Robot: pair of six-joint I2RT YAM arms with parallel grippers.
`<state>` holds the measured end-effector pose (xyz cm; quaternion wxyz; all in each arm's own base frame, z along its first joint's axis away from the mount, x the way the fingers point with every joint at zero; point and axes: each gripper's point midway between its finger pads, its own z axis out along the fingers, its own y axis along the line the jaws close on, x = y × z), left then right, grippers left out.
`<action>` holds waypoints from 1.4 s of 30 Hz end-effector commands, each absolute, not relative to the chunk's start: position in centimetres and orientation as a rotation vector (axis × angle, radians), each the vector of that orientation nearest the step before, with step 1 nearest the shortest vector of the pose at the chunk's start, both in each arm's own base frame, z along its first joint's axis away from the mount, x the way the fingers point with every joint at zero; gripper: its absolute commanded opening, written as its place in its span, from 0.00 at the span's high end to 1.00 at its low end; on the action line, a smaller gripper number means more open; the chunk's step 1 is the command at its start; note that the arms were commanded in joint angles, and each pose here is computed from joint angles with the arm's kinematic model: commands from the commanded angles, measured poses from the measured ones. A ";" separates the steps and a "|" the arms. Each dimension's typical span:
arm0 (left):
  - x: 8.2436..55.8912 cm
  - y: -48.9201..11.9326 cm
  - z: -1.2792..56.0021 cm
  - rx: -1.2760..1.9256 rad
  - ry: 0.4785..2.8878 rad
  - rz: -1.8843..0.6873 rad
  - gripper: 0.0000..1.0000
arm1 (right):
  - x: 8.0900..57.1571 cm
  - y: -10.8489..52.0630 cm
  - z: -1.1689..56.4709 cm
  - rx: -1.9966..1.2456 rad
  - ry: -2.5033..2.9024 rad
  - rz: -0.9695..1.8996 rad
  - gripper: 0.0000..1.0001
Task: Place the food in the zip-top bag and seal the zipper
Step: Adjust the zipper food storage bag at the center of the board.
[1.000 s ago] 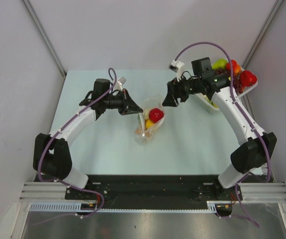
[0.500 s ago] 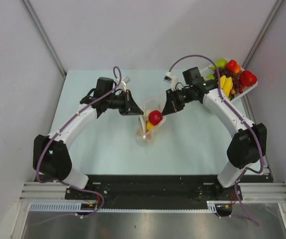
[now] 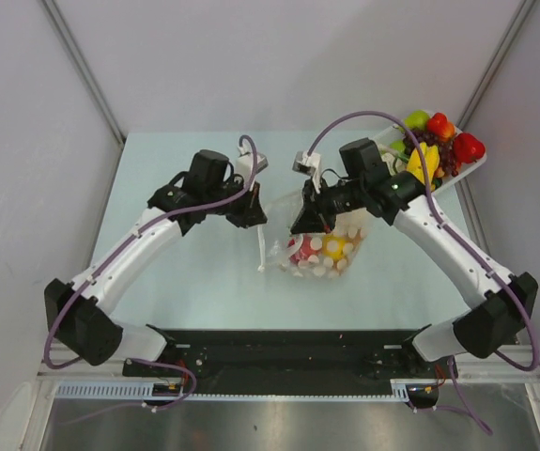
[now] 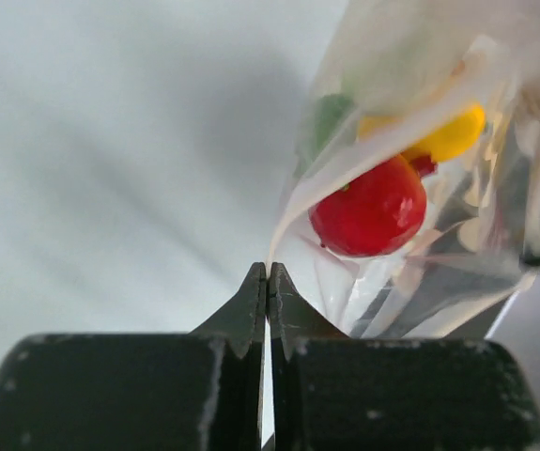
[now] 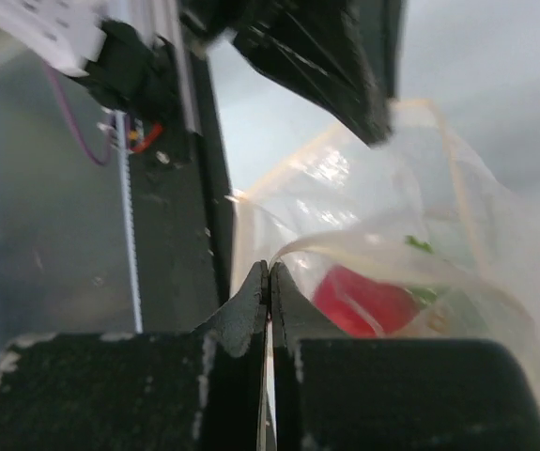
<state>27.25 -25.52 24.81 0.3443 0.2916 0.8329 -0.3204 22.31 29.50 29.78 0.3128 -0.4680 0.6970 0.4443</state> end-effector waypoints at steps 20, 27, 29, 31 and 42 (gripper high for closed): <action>25.6 -27.8 26.2 0.809 2.217 -1.162 1.00 | 29.4 22.4 26.3 -0.863 2.043 1.259 0.96; 27.5 -29.0 25.3 0.761 2.270 -1.181 1.00 | 32.3 17.2 29.6 -0.672 1.939 1.313 0.17; 28.1 -29.3 25.8 0.757 2.253 -1.182 1.00 | 34.1 13.4 34.2 -0.573 1.810 1.175 0.03; 28.2 -29.5 25.6 0.759 2.259 -1.191 1.00 | 36.3 7.4 38.4 -0.416 1.698 1.027 0.00; 27.9 -29.4 24.5 0.747 2.285 -1.195 1.00 | 46.1 -15.5 36.5 0.008 1.710 0.402 0.03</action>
